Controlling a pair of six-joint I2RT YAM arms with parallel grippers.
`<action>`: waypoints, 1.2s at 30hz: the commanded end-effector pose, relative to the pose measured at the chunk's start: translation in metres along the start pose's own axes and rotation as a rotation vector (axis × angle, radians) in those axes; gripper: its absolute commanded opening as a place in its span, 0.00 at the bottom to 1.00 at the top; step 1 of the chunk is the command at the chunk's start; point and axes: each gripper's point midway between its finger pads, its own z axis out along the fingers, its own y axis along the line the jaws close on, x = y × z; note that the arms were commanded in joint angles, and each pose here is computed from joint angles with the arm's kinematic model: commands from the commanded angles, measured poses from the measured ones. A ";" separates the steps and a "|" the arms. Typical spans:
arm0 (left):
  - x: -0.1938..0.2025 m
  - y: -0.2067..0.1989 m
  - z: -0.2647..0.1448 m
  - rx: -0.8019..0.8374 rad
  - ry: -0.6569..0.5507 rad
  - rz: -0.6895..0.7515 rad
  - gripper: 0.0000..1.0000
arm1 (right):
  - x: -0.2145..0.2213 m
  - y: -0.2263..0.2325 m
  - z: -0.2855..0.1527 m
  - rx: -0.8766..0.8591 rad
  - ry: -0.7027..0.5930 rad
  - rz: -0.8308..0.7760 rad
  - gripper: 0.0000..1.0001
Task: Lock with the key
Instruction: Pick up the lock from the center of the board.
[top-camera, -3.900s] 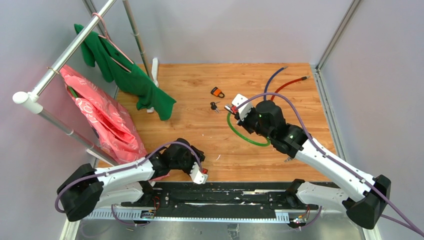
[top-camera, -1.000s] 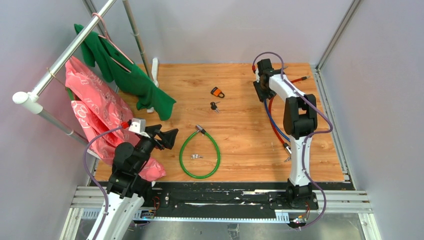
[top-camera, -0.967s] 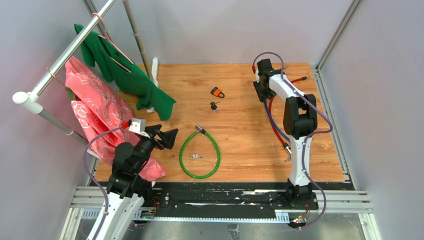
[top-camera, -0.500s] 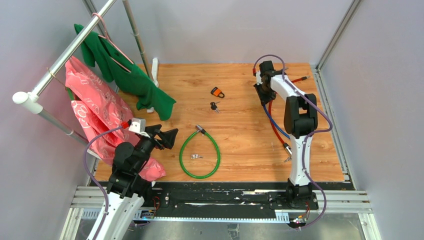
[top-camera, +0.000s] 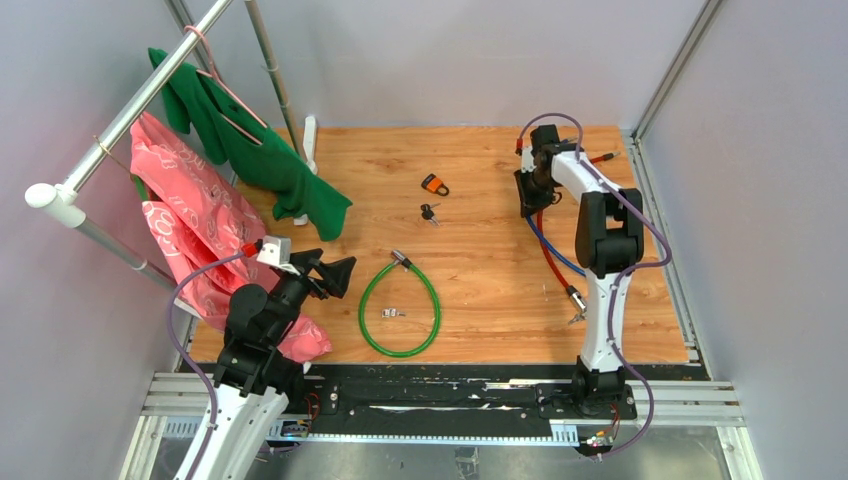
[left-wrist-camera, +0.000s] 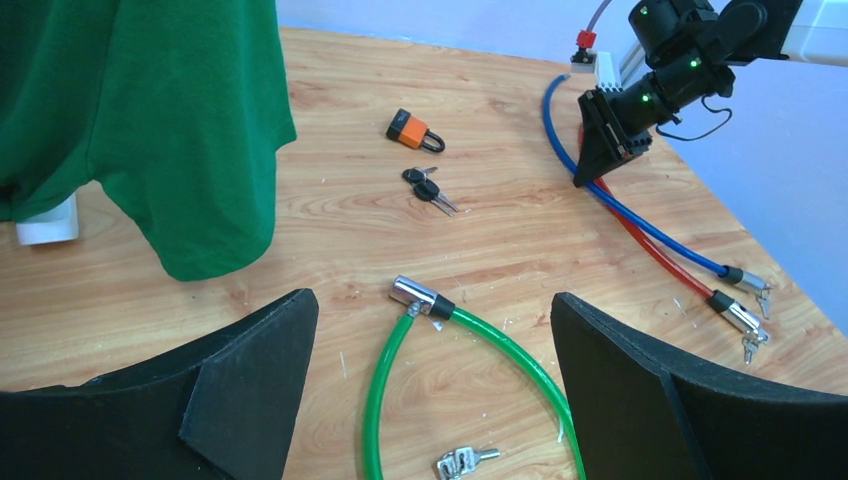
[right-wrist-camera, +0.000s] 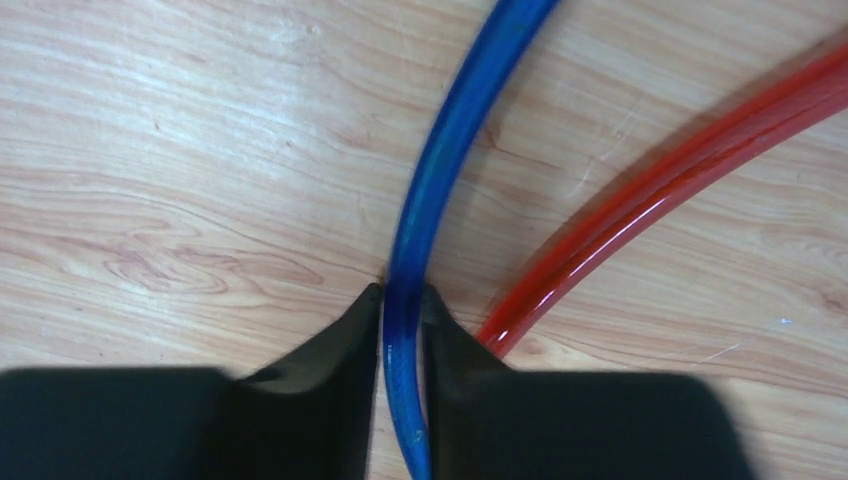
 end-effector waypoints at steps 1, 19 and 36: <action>0.004 0.002 0.002 -0.002 -0.001 -0.018 0.93 | 0.049 0.005 0.010 -0.023 0.165 0.037 0.14; -0.020 -0.028 -0.003 0.098 0.007 -0.100 0.83 | -0.016 0.061 -0.127 0.199 -0.442 -0.113 0.00; -0.022 -0.075 0.007 0.199 0.248 -0.362 0.82 | 0.030 0.245 -0.200 -0.019 -0.944 -0.311 0.00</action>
